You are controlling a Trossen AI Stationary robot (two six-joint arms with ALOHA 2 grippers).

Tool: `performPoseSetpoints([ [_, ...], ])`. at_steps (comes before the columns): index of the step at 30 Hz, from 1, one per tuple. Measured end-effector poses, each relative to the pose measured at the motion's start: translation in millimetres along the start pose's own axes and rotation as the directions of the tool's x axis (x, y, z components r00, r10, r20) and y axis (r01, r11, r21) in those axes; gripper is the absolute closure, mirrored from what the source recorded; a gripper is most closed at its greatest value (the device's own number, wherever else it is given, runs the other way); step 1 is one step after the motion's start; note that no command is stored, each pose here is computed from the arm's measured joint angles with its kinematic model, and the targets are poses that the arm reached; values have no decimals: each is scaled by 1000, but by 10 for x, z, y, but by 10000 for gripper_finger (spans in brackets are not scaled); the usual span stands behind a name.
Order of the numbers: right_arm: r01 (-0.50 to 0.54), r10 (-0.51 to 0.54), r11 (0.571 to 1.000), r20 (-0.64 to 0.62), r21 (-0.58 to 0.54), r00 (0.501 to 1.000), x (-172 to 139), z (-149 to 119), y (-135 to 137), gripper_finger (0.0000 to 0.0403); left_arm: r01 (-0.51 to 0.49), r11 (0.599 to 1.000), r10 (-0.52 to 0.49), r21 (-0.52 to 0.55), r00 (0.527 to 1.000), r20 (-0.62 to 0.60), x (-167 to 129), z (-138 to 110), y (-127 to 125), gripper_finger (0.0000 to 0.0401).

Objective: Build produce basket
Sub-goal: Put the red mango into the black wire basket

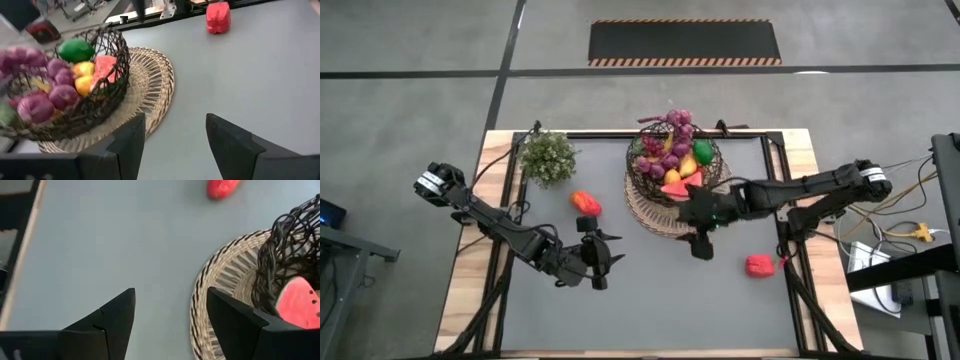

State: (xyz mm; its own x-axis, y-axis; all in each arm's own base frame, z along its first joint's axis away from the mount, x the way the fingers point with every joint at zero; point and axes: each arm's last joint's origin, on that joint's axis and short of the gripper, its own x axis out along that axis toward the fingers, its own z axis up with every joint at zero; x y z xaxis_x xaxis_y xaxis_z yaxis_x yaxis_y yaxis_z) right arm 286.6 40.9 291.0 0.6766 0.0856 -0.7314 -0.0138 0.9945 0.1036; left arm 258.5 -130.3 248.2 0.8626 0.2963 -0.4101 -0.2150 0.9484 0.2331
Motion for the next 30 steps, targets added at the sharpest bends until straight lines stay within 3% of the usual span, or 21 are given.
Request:
performPoseSetpoints([
  [4, 20, -17, 999, 71, -38, 997, 92, -62, 144, 172, 3, 998, -2, -67, 1000, 12, 7, -14, -4, 209],
  [9, -5, 14, 999, 224, -41, 974, 153, 16, 192, 172, 16, 999, -20, 45, 996, 92, -128, 221, 51, 209],
  [13, -14, 29, 999, 309, -50, 951, 203, 106, 214, 172, 38, 995, -48, 90, 992, 113, -251, 207, 69, 209],
  [20, -22, 49, 996, 340, -84, 939, 407, 353, 285, 185, 99, 992, -113, 81, 976, 187, -390, -32, 29, 209],
  [30, 82, -18, 977, 307, -197, 952, 872, 819, 134, 197, 168, 985, -167, 27, 933, 318, -675, 18, 131, 209],
])
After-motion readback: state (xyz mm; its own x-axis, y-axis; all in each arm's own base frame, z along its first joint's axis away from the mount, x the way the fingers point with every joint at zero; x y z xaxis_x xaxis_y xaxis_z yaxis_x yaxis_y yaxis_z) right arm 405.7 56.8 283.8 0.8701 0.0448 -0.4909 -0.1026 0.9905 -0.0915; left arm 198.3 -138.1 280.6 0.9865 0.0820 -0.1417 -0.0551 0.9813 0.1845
